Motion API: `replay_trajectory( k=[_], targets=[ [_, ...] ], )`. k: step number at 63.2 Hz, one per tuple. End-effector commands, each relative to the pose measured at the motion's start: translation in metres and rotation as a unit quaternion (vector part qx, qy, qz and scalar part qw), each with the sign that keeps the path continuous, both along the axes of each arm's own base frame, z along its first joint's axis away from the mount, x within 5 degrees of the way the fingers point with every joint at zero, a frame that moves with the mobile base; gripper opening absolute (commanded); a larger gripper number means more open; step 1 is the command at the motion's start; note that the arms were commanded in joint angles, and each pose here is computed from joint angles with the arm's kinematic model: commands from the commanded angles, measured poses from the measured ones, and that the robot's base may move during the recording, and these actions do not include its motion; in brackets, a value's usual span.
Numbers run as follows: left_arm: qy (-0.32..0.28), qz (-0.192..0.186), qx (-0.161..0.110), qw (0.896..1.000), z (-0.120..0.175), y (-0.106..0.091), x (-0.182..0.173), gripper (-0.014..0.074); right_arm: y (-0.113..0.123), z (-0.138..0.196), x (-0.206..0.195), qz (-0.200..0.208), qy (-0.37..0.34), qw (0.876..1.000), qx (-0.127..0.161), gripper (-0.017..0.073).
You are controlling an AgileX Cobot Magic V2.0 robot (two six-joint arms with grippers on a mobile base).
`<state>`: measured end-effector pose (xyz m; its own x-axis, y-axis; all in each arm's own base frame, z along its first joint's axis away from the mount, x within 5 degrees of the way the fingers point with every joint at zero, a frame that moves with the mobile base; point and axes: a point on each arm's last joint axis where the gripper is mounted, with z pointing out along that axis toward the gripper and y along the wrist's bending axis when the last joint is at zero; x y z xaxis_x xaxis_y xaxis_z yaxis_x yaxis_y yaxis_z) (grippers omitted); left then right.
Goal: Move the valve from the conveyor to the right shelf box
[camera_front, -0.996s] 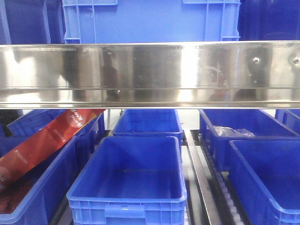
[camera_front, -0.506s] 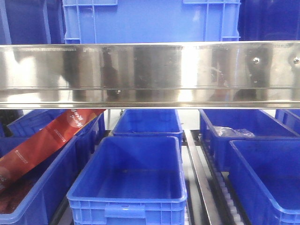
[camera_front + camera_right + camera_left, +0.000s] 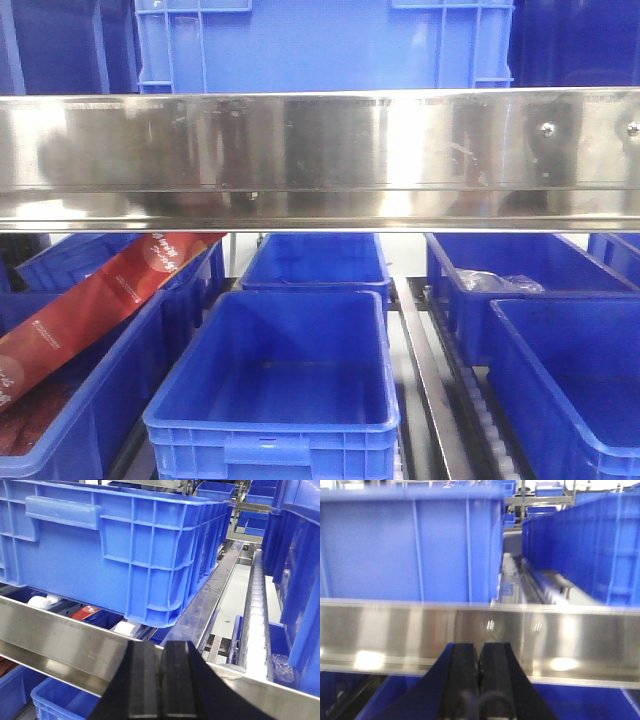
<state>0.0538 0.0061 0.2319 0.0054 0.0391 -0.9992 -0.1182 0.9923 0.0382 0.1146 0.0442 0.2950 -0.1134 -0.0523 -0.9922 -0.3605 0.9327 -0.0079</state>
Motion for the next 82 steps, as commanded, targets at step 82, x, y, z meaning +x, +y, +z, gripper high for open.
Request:
replay_trajectory(
  k=[82],
  targets=[
    [-0.008, -0.007, 0.002, 1.000, -0.0242, -0.0003, 0.0024, -0.0111, -0.0050, 0.0034, -0.0047, -0.013, -0.013, 1.000, 0.008, -0.0154]
  ],
)
